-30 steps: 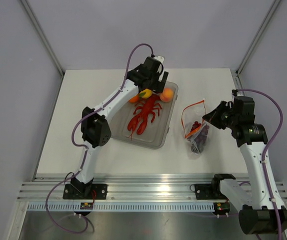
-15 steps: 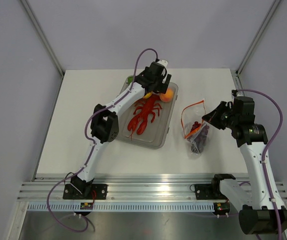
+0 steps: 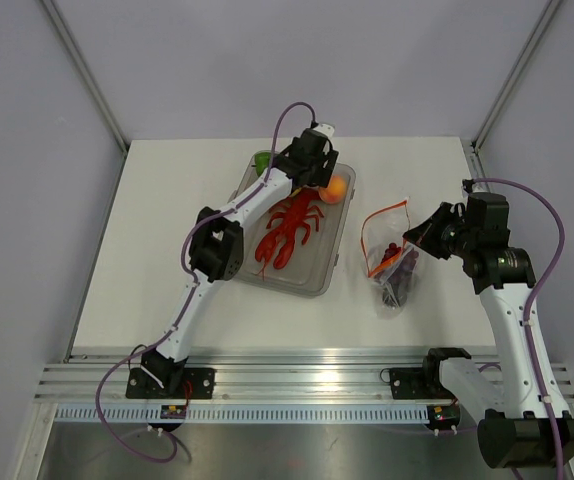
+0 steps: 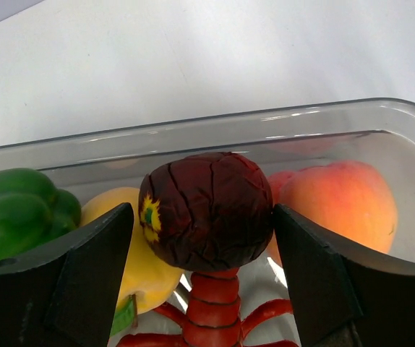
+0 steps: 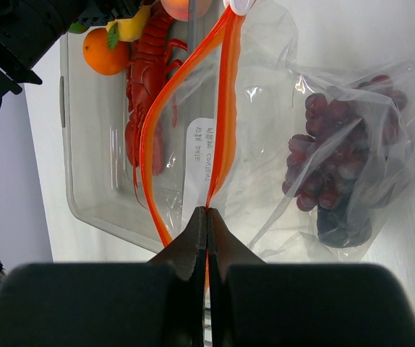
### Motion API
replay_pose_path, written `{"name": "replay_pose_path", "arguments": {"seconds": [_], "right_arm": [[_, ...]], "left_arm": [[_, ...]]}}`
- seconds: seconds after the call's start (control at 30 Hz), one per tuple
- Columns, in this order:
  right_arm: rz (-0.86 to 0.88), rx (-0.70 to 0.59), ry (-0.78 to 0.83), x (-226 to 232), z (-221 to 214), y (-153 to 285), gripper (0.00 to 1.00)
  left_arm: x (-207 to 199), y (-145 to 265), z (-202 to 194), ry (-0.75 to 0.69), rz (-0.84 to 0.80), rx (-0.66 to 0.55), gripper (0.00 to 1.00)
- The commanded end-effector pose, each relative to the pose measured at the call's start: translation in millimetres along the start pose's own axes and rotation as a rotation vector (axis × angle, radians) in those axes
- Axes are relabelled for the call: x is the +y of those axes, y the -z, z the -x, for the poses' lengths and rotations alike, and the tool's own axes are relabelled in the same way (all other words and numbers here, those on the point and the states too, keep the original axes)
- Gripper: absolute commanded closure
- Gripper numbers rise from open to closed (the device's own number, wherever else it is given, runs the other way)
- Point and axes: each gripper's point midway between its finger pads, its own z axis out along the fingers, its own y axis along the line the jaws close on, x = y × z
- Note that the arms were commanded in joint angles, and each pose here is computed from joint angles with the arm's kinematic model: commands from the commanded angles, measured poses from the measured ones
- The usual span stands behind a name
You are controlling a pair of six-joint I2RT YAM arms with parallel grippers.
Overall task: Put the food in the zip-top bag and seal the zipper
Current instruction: Pick up the fake fruit from the bin.
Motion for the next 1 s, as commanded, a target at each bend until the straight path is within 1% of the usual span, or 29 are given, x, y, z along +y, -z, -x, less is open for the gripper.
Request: {"name": "replay_pose_path", "arguments": {"seconds": [0.0, 0.13, 0.17, 0.2, 0.23, 0.27, 0.3, 0.33, 0.5, 0.53, 0.57, 0.6, 0.63, 0.67, 0.7, 0.73, 0.77, 0.8, 0.83, 0.87, 0.93, 0.97], "right_arm": [[0.031, -0.017, 0.009, 7, 6, 0, 1.0], [0.031, -0.008, 0.004, 7, 5, -2, 1.0], [0.03, -0.01, 0.004, 6, 4, -2, 1.0], [0.03, -0.01, 0.004, 7, 4, -2, 1.0], [0.03, -0.01, 0.004, 7, 4, -2, 1.0], [0.028, -0.011, 0.004, 6, 5, -2, 1.0], [0.028, -0.012, 0.003, 6, 5, -2, 1.0], [0.028, -0.01, 0.003, 6, 4, -3, 1.0], [0.034, -0.006, 0.003, 6, 3, -5, 1.0], [0.034, -0.003, 0.003, 6, 3, -5, 1.0], [0.033, -0.004, 0.002, 6, 3, -5, 1.0], [0.035, -0.004, 0.005, 5, 2, -5, 1.0], [0.035, -0.002, 0.005, 5, 2, -5, 1.0], [0.036, -0.001, 0.007, 5, 1, -5, 1.0], [0.038, 0.0, 0.006, 5, 1, -5, 1.0], [0.041, 0.003, 0.007, 6, 0, -6, 1.0], [0.046, 0.008, 0.006, 6, 0, -7, 1.0], [0.05, 0.009, 0.006, 6, -1, -7, 1.0], [0.051, 0.011, 0.006, 6, -1, -8, 1.0], [0.055, 0.013, 0.004, 7, -2, -9, 1.0], [0.06, 0.011, 0.0, 8, -1, -9, 1.0], [0.069, 0.011, 0.002, 10, -1, -9, 1.0]], "left_arm": [[6, -2, 30, 0.015, 0.005, -0.096, 0.23], [2, 0, 26, 0.007, -0.018, -0.081, 0.37], [2, 8, 32, 0.009, -0.024, -0.091, 0.43], [1, 12, 33, 0.008, -0.032, -0.093, 0.46], [0, 14, 25, 0.002, -0.04, -0.076, 0.49], [-1, 19, 26, 0.005, -0.051, -0.078, 0.54], [0, 38, 47, 0.016, -0.057, -0.131, 0.56], [-1, 40, 31, 0.007, -0.056, -0.101, 0.57], [1, 82, 43, 0.018, -0.063, -0.162, 0.71], [2, 100, 54, 0.025, -0.07, -0.19, 0.72], [2, 103, 44, 0.02, -0.071, -0.17, 0.73], [-1, 109, 44, 0.018, -0.076, -0.171, 0.74], [1, 128, 55, 0.025, -0.085, -0.199, 0.75], [-1, 133, 48, 0.018, -0.09, -0.186, 0.75], [-4, 144, 51, 0.018, -0.103, -0.198, 0.77], [-6, 164, 61, 0.022, -0.132, -0.227, 0.78], [-9, 173, 57, 0.027, -0.155, -0.217, 0.79], [-16, 183, 58, 0.028, -0.192, -0.22, 0.8], [-29, 194, 57, 0.027, -0.262, -0.217, 0.8], [-34, 216, 64, 0.039, -0.311, -0.24, 0.81], [-61, 238, 53, 0.02, -0.426, -0.226, 0.82], [-65, 255, 58, 0.025, -0.454, -0.249, 0.82]]}}
